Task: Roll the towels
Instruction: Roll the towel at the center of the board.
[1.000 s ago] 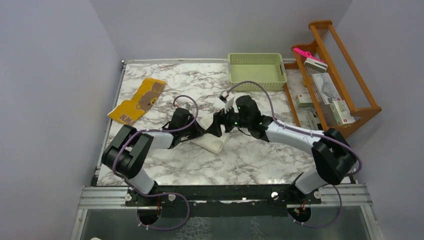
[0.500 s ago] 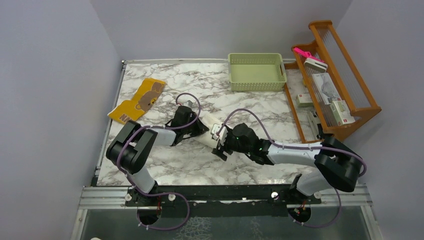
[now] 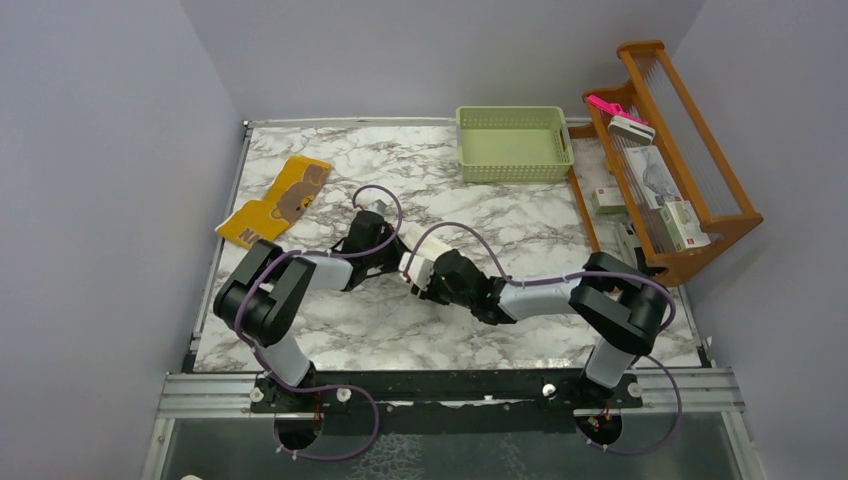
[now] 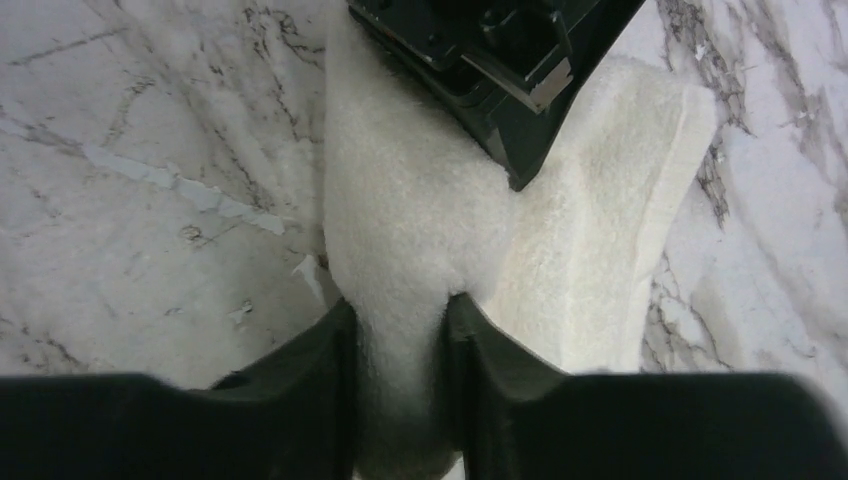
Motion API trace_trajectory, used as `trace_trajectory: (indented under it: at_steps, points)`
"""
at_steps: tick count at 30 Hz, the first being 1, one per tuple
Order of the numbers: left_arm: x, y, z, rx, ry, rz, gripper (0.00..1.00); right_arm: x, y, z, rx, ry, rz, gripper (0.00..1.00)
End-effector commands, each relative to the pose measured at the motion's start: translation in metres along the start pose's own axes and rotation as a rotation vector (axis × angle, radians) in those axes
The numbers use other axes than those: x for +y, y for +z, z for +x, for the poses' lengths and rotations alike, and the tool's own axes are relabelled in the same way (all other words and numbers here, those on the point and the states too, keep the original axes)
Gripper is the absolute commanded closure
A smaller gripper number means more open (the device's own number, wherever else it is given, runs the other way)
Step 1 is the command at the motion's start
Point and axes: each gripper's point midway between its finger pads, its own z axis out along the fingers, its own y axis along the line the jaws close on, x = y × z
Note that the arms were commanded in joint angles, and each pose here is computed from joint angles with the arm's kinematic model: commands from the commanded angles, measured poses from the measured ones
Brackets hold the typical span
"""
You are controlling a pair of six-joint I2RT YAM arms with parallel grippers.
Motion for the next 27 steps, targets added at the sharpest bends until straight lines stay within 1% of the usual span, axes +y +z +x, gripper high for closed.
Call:
trace_trajectory:
  at_steps: [1,2,3,5,6,8,10,11,13,16,19,20,21,22,24,27]
  points:
    - [0.101,-0.018,0.069,0.214,0.012,-0.356,1.0,-0.001,0.006,0.016,0.112,0.079,0.037,0.87]
    - [0.096,-0.02,0.065,0.211,0.014,-0.348,1.0,0.001,0.006,0.016,0.119,0.108,0.033,0.98]
    - [0.09,-0.022,0.058,0.2,0.02,-0.333,1.0,0.002,0.005,0.013,0.122,0.143,0.025,0.99]
    - [0.067,-0.033,0.035,0.152,0.04,-0.285,1.0,0.008,0.001,0.005,0.128,0.233,-0.014,0.99]
    - [0.056,-0.041,0.021,0.123,0.055,-0.27,0.98,0.014,-0.002,-0.001,0.121,0.282,-0.059,0.99]
    - [0.028,-0.06,-0.015,0.038,0.096,-0.236,0.9,0.027,-0.008,-0.017,0.09,0.39,-0.173,0.99]
    - [0.008,-0.085,-0.045,-0.039,0.113,-0.215,0.81,0.044,-0.014,-0.032,0.071,0.477,-0.29,0.99]
    - [-0.001,-0.098,-0.057,-0.068,0.118,-0.201,0.77,0.053,-0.017,-0.039,0.066,0.513,-0.348,0.99]
    - [-0.014,-0.12,-0.072,-0.108,0.121,-0.173,0.74,0.067,-0.022,-0.051,0.06,0.609,-0.445,0.99]
    - [-0.025,-0.145,-0.072,-0.115,0.136,-0.133,0.72,0.082,-0.029,-0.068,0.044,0.747,-0.565,0.99]
    - [-0.029,-0.157,-0.052,-0.073,0.134,-0.079,0.73,0.087,-0.036,-0.08,0.025,0.889,-0.663,0.99]
    - [-0.029,-0.159,-0.044,-0.056,0.127,-0.06,0.74,0.087,-0.037,-0.081,0.029,0.965,-0.691,0.99]
    - [-0.027,-0.161,-0.036,-0.042,0.116,-0.046,0.75,0.085,-0.039,-0.081,0.018,1.004,-0.718,0.99]
    - [-0.025,-0.163,-0.028,-0.029,0.105,-0.034,0.76,0.082,-0.039,-0.079,0.028,1.081,-0.74,0.99]
    - [-0.02,-0.165,-0.015,-0.012,0.088,-0.022,0.82,0.074,-0.04,-0.072,0.021,1.189,-0.772,0.99]
    - [-0.01,-0.166,-0.001,0.004,0.066,-0.021,0.93,0.068,-0.033,-0.055,0.047,1.281,-0.769,0.99]
